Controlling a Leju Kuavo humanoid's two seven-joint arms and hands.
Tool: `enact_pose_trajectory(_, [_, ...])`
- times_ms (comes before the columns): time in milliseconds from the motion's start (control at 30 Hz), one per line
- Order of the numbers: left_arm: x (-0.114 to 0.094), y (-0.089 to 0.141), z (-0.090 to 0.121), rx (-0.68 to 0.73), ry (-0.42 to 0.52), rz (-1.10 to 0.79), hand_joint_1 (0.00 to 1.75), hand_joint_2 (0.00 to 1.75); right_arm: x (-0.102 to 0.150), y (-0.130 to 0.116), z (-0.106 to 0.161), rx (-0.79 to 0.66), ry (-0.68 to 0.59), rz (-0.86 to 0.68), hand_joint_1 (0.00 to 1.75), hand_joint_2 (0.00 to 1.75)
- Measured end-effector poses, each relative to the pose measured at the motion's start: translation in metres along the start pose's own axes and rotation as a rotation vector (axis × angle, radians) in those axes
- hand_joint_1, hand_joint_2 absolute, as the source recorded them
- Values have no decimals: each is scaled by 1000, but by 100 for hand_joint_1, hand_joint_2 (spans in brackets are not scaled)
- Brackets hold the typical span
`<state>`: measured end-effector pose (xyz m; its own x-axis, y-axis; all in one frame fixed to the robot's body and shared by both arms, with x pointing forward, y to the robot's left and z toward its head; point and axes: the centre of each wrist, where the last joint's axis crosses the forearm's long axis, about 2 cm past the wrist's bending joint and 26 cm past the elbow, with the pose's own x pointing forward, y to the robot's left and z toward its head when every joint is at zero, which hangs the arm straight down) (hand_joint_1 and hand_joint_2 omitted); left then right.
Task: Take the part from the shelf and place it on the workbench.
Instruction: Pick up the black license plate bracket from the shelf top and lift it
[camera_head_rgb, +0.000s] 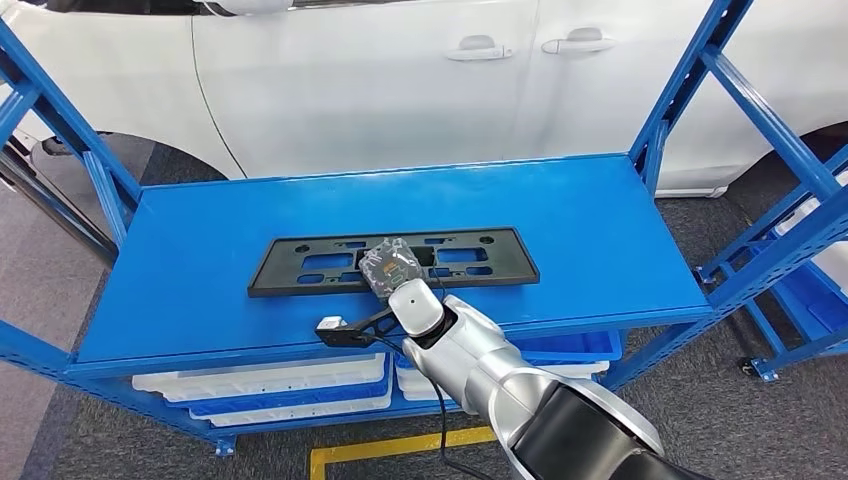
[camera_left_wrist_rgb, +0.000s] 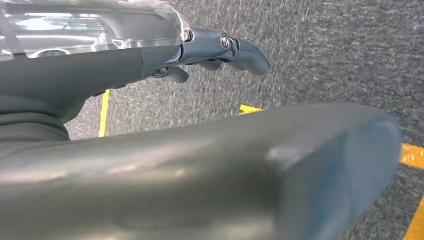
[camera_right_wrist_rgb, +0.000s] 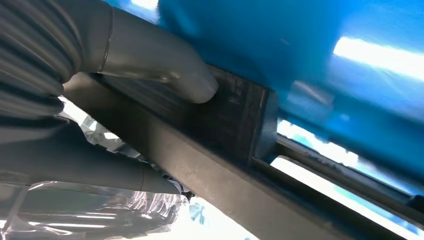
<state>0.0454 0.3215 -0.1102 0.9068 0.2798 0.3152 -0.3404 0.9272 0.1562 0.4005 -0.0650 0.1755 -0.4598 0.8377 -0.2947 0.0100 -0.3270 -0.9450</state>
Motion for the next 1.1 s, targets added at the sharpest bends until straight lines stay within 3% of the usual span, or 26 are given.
enact_pose_trajectory(167, [1, 2, -1, -16, -43, -10, 0, 0, -1, -2, -1, -1, 8, -2, 175, 175])
enact_pose_trajectory(300, [1, 5, -1, -27, -69, -16, 0, 175, -3, -1, -1, 1, 16, -12, 175, 175])
enact_pose_trajectory(600, [2, 6, -1, -24, -75, 5, 0, 175, -7, -5, -2, -25, 25, -40, 175, 175])
enact_pose_trajectory(733, [3, 6, -2, -43, -87, 21, 0, 175, -11, -8, -3, -103, 16, -93, 175, 175])
enact_pose_trajectory(833, [3, 5, -2, -73, -148, 101, 0, 175, -19, -19, -5, -224, -50, -263, 175, 175])
enact_pose_trajectory(967, [4, 3, -2, -74, -235, 217, 0, 175, -38, -49, -4, -471, -215, -669, 175, 175])
enact_pose_trajectory(1100, [4, 5, -2, -39, -254, 242, 0, 175, -58, -68, 5, -655, -262, -879, 175, 175])
